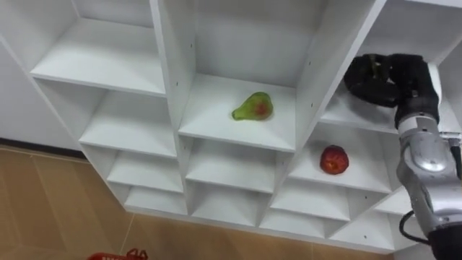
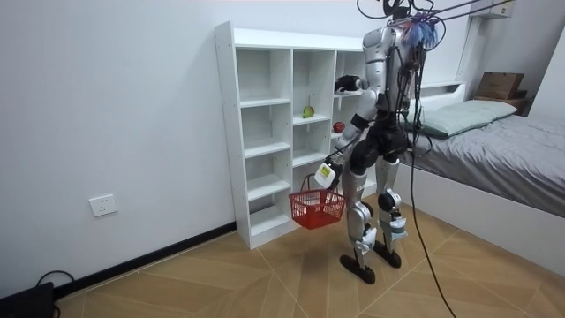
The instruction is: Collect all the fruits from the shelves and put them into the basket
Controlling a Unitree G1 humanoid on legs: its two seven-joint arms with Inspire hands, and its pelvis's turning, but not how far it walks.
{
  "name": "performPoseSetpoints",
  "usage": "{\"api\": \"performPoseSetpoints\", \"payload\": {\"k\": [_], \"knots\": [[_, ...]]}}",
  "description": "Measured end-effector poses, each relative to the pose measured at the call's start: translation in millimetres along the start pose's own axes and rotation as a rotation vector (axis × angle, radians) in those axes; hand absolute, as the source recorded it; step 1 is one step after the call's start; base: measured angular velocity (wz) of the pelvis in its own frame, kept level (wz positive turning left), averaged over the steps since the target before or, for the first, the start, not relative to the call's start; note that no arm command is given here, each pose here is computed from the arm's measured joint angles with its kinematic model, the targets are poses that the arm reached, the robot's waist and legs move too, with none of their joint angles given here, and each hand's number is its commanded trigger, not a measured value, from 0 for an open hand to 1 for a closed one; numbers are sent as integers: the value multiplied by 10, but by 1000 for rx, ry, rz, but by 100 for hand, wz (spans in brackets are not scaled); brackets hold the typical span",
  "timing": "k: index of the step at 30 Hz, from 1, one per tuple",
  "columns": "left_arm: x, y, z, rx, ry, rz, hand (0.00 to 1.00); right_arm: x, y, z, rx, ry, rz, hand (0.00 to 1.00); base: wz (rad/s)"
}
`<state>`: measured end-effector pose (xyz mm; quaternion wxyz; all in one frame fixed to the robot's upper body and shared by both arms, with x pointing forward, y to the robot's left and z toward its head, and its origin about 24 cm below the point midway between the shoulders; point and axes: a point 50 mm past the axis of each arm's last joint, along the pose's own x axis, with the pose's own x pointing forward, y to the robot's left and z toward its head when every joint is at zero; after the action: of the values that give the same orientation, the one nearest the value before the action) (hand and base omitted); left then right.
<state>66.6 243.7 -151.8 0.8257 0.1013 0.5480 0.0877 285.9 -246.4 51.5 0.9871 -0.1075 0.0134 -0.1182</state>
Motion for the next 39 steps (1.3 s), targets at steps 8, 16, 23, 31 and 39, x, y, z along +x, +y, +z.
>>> {"api": "performPoseSetpoints", "payload": {"k": [8,16,23,31,39], "knots": [[19,-98,262,-50,-119,0,100,-270,86,104,28,-81,61,100,-14],[24,-295,649,-43,-256,-71,100,-562,286,-33,12,-56,155,100,-20],[-6,-427,1004,-40,-362,-133,100,-598,421,15,-63,-105,216,100,-8],[-85,-561,1374,-18,-486,-205,100,-771,766,-191,-148,-37,396,100,-7],[-138,-685,1574,-12,-543,-268,100,-837,959,-415,-238,33,500,100,-5]]}}
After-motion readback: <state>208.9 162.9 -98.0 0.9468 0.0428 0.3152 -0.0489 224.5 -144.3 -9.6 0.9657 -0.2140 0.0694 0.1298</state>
